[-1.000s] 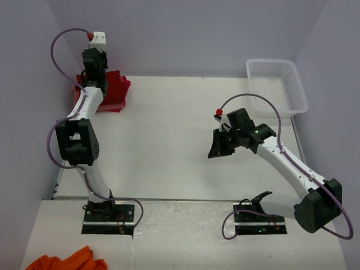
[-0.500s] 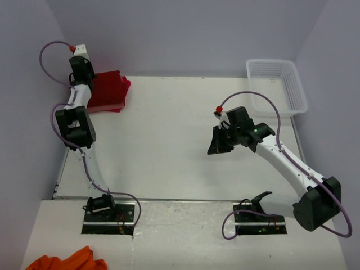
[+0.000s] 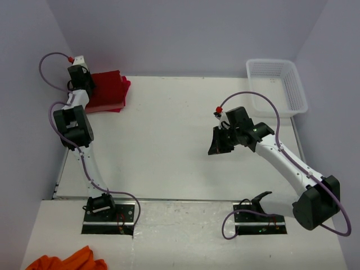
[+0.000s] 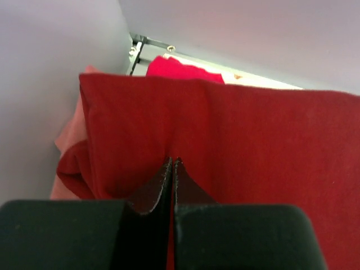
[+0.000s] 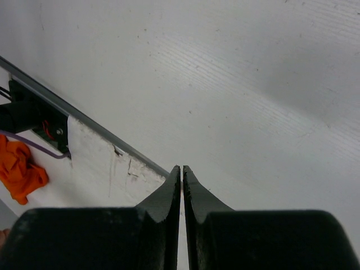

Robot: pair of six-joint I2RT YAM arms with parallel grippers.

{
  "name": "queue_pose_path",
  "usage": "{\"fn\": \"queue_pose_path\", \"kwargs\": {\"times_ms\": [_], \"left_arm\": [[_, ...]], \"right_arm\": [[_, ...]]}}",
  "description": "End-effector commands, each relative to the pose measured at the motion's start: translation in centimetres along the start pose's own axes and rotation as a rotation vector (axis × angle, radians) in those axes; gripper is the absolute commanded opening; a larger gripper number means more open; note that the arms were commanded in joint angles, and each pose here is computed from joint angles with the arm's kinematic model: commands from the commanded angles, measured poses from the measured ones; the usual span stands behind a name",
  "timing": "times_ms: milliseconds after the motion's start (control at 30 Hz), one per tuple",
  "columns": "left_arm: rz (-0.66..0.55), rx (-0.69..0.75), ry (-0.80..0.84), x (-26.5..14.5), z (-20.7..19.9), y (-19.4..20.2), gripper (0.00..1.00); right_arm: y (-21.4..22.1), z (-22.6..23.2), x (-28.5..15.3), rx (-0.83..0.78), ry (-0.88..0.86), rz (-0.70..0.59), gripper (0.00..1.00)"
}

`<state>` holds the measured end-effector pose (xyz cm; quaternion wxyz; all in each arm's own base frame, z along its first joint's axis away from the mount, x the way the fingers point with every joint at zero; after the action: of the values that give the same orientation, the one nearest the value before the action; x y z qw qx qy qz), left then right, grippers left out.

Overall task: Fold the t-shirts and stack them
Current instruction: Put the neatly folded tshirt into the corner of the board with the left arm

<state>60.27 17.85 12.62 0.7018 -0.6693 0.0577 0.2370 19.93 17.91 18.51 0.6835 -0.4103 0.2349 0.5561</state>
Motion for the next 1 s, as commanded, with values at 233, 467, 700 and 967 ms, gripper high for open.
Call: {"fn": "queue_pose_path", "kwargs": {"times_ms": [233, 467, 700, 967], "left_arm": [[-0.071, -0.044, -0.019, -2.5, 0.6, -2.5, 0.0], [-0.078, -0.034, -0.106, -2.7, 3.4, -1.6, 0.0], [-0.126, -0.075, -0.099, -3.2, 6.7, -0.7, 0.0], [-0.136, -0.121, -0.089, -2.8, 9.3, 0.1, 0.0]], "right_arm": [[-0.2, 0.7, -1.0, -0.018, -0.014, -0.025, 0.04], [0.2, 0.5, -1.0, -0.01, -0.014, -0.014, 0.05], [0.1, 0.5, -0.6, -0.004, -0.009, 0.005, 0.05], [0.0, 0.8, -0.6, 0.004, -0.021, 0.015, 0.05]]}}
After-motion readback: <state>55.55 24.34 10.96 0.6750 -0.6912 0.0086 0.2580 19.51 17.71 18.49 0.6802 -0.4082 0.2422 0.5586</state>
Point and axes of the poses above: each gripper's point midway between its finger pads, its own x axis out along the fingers, its own z axis along the line the jaws close on, y = z × x, the point moved 4 cm from there along -x, back along the fingers, and after that the axes turned 9 degrees about x, right-handed, at the moved point
